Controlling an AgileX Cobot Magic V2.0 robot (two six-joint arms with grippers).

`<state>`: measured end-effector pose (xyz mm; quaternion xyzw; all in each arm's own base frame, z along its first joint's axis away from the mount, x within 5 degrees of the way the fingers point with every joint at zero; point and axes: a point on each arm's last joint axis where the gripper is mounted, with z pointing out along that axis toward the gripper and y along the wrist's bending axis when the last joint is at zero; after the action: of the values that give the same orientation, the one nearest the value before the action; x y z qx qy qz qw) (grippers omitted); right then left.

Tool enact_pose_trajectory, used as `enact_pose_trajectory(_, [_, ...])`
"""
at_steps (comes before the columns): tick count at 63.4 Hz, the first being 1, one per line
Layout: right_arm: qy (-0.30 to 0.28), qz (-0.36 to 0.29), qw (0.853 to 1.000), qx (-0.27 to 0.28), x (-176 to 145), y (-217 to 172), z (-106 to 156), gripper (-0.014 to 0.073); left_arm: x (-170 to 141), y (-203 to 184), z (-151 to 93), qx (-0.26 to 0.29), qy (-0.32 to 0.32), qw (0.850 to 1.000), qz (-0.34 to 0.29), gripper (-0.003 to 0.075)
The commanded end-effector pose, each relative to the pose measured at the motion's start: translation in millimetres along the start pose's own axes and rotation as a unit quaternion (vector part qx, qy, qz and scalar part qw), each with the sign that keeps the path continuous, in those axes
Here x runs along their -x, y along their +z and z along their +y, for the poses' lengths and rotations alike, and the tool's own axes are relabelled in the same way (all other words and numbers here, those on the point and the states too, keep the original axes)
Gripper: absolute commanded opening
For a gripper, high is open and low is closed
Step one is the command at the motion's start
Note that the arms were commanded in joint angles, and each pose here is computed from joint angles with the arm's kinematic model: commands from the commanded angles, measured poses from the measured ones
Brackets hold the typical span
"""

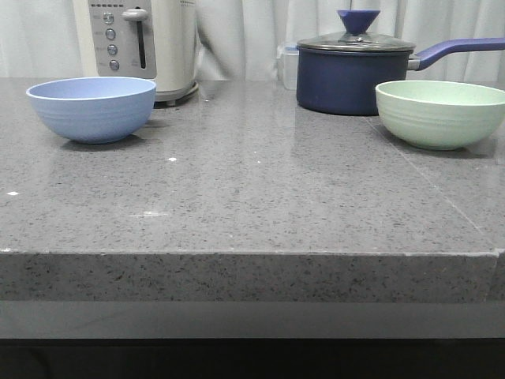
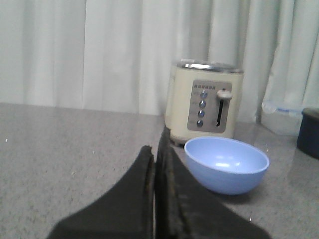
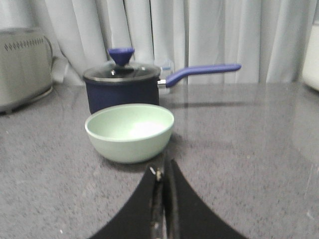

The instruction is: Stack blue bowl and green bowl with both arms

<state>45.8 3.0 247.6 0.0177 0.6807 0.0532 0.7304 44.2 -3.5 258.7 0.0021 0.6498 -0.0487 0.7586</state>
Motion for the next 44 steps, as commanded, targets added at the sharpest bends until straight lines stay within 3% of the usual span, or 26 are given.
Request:
enact_pose_trajectory(1, [-0.012,-0.041,0.999,0.001,35.3,-6.5,3.4,-0.0056,43.4,-4.8,-2.9,-0.004,-0.008,0.999,-0.05,-0.002])
enact_pose_trajectory(14, [-0.014,0.005,1.0,0.004,84.4,-1.5,9.6,-0.0056,103.9,3.9,-8.9,-0.012,-0.004,1.0,0.015,-0.002])
enact_pose_trajectory(23, [-0.015,0.064,0.998,0.004,107.7,15.0,12.4,-0.0056,128.9,23.4,-11.6,-0.015,-0.003,0.996,0.088,-0.002])
enact_pose_trajectory(32, [-0.016,0.114,0.993,0.001,117.5,38.5,13.0,-0.0056,132.4,48.4,-12.1,-0.014,-0.004,0.989,0.146,-0.002])
enact_pose_trajectory(44, [-0.014,0.175,0.984,-0.004,106.3,69.2,11.1,-0.0056,120.3,71.5,-11.1,-0.011,-0.005,0.981,0.194,-0.002])
